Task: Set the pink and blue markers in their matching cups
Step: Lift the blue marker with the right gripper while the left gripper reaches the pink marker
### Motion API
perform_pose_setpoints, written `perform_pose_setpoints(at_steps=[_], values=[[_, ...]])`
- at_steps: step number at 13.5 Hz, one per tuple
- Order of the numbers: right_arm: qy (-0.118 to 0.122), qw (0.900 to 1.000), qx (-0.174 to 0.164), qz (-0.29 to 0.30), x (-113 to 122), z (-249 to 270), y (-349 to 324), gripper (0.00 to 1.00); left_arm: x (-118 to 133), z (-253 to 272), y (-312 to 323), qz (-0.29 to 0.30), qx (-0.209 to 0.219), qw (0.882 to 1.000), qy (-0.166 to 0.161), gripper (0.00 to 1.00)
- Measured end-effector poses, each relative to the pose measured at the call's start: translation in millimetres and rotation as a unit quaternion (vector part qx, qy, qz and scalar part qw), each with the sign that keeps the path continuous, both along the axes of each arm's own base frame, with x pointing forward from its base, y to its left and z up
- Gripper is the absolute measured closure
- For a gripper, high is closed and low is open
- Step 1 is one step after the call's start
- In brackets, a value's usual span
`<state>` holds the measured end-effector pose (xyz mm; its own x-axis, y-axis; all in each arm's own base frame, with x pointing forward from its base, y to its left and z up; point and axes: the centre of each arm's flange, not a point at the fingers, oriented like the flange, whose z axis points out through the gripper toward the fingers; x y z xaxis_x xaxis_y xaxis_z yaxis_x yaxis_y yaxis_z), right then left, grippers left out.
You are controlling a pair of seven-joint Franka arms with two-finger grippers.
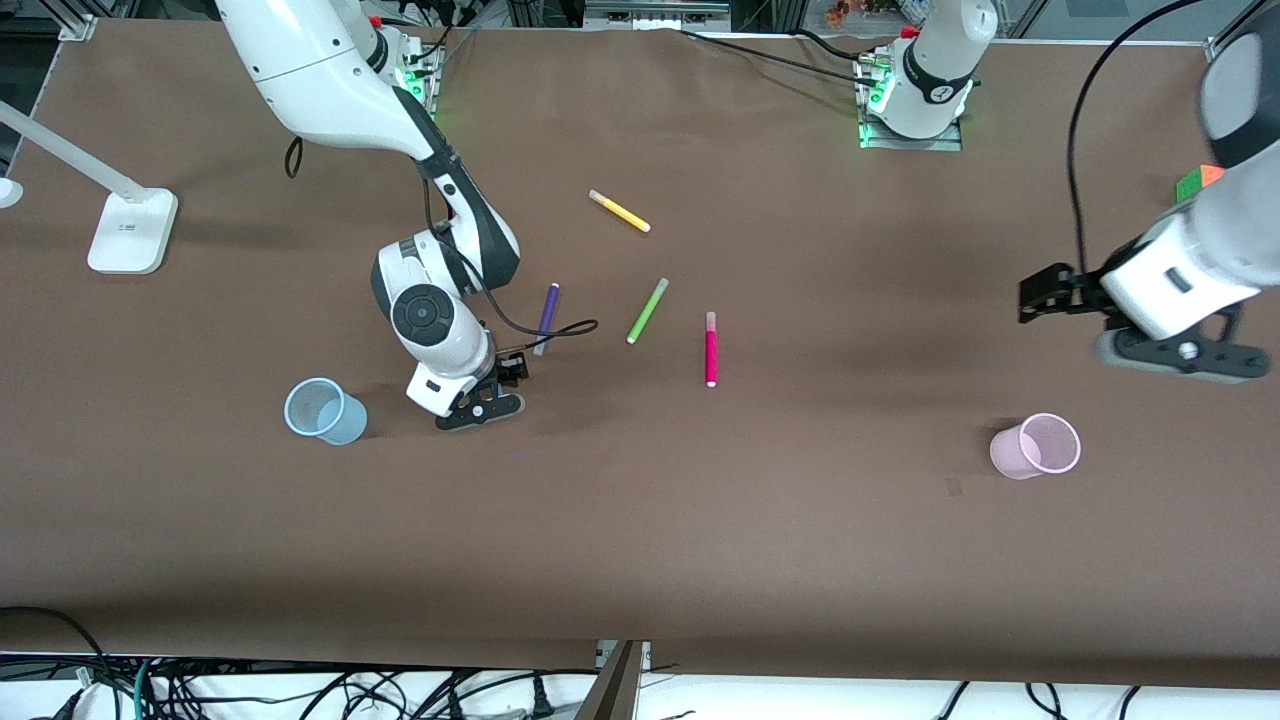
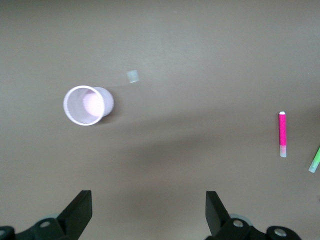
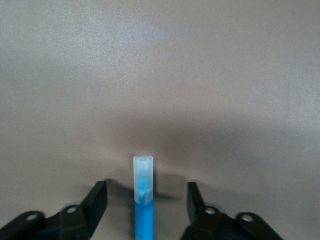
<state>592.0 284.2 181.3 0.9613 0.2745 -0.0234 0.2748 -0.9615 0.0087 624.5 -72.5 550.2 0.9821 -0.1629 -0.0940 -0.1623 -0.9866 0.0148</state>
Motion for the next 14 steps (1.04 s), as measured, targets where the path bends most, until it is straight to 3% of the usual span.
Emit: perform_pose_setpoints(at_steps=[2,4,10,14], values=[[0.000,1.000,0.000,0.000,0.0,0.0,0.1,0.59,4.9,-18.5,-22.4,0.000,-0.002,1.000,0.010,0.00],[-0.001,1.000,0.001,0.000,-0.2,0.1,0.7,0.77,8.8,-36.0,-44.7,0.007,-0.006,1.000,0.018,0.00],[-0.026,0.999,0.012,0.040,15.8,25.8,7.0,0.81,14.9,-98.7,-137.8,0.029,-0.002,0.999,0.017,0.00],[-0.011,0.994,0.005,0.110,47.5,85.5,-9.1,0.81,9.0,-152.4,-207.9,0.044,-0.003,0.999,0.009,0.00]])
